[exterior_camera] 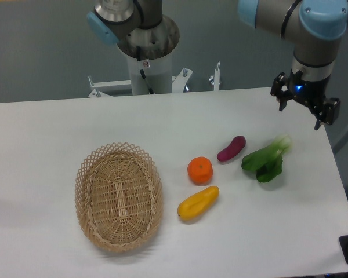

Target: Pick up the green vegetable from the table

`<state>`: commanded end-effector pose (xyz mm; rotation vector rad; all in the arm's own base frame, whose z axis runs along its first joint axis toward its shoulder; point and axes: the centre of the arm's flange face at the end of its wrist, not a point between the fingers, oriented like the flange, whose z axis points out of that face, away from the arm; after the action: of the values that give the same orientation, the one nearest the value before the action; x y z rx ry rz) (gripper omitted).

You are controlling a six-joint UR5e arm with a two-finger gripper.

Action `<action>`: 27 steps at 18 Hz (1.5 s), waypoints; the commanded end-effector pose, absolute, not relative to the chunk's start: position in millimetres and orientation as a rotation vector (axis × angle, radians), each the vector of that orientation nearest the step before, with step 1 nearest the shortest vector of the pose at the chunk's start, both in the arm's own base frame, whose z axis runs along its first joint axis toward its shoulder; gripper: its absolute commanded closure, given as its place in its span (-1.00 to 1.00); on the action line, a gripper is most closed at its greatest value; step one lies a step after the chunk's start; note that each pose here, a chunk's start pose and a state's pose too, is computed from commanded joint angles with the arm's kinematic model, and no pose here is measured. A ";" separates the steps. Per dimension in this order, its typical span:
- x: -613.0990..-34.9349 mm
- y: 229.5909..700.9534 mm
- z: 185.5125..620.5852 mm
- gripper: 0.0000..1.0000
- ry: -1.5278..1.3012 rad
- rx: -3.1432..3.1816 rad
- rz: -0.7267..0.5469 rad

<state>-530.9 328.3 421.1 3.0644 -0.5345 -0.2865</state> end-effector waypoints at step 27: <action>-551.1 300.6 299.4 -1.00 -0.707 3.013 -0.228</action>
<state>-551.1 300.6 299.4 3.0128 -0.7071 -0.2279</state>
